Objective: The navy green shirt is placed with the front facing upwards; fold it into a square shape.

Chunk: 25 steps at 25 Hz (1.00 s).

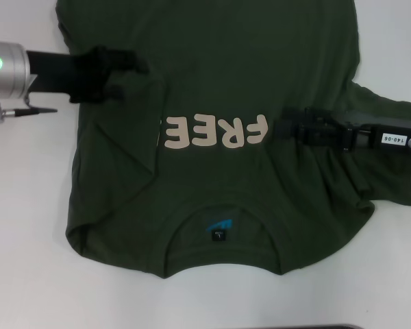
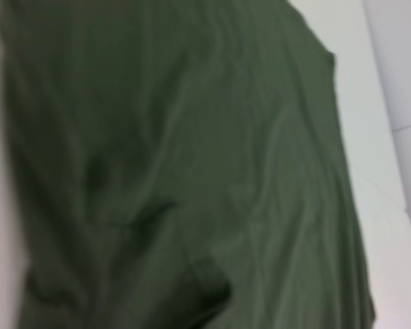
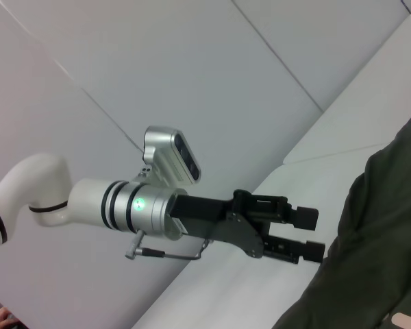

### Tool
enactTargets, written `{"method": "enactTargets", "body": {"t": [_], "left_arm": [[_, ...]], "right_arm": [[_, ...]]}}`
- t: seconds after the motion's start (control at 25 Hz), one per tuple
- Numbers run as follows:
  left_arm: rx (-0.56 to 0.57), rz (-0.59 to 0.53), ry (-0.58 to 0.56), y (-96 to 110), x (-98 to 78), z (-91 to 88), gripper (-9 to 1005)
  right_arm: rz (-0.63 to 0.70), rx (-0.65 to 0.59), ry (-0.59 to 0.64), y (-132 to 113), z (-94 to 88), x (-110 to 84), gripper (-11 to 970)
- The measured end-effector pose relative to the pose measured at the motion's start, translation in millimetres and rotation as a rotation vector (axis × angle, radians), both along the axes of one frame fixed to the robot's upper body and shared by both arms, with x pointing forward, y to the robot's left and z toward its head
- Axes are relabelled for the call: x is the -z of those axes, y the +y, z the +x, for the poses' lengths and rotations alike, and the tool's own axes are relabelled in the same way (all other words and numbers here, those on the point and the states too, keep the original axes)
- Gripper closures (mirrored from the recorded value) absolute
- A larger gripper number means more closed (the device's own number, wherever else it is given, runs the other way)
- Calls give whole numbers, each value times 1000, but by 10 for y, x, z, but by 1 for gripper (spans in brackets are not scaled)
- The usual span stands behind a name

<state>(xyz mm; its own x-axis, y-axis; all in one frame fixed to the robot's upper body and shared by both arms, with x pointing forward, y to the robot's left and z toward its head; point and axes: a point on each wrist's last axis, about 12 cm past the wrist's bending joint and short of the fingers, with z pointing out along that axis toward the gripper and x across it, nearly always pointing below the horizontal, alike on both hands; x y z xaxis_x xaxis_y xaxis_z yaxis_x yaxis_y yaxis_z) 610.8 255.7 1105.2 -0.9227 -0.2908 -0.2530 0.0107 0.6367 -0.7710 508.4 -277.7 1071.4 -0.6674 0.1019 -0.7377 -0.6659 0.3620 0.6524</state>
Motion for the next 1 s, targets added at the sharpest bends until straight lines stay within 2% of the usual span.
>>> {"method": "enactTargets", "body": {"t": [0.24, 0.44, 0.68, 1.0], "left_arm": [[1, 2, 21, 73, 46, -63, 279], [4, -4, 37, 221, 51, -168, 159], [-18, 21, 59, 316, 141, -247, 167], [-39, 76, 44, 312, 182, -200, 167]], "right_arm": [[3, 2, 4, -2, 0, -2, 37], [-3, 1, 15, -16, 3, -2, 39], [-4, 4, 25, -38, 6, -6, 41], [-7, 8, 38, -41, 5, 6, 44]]}}
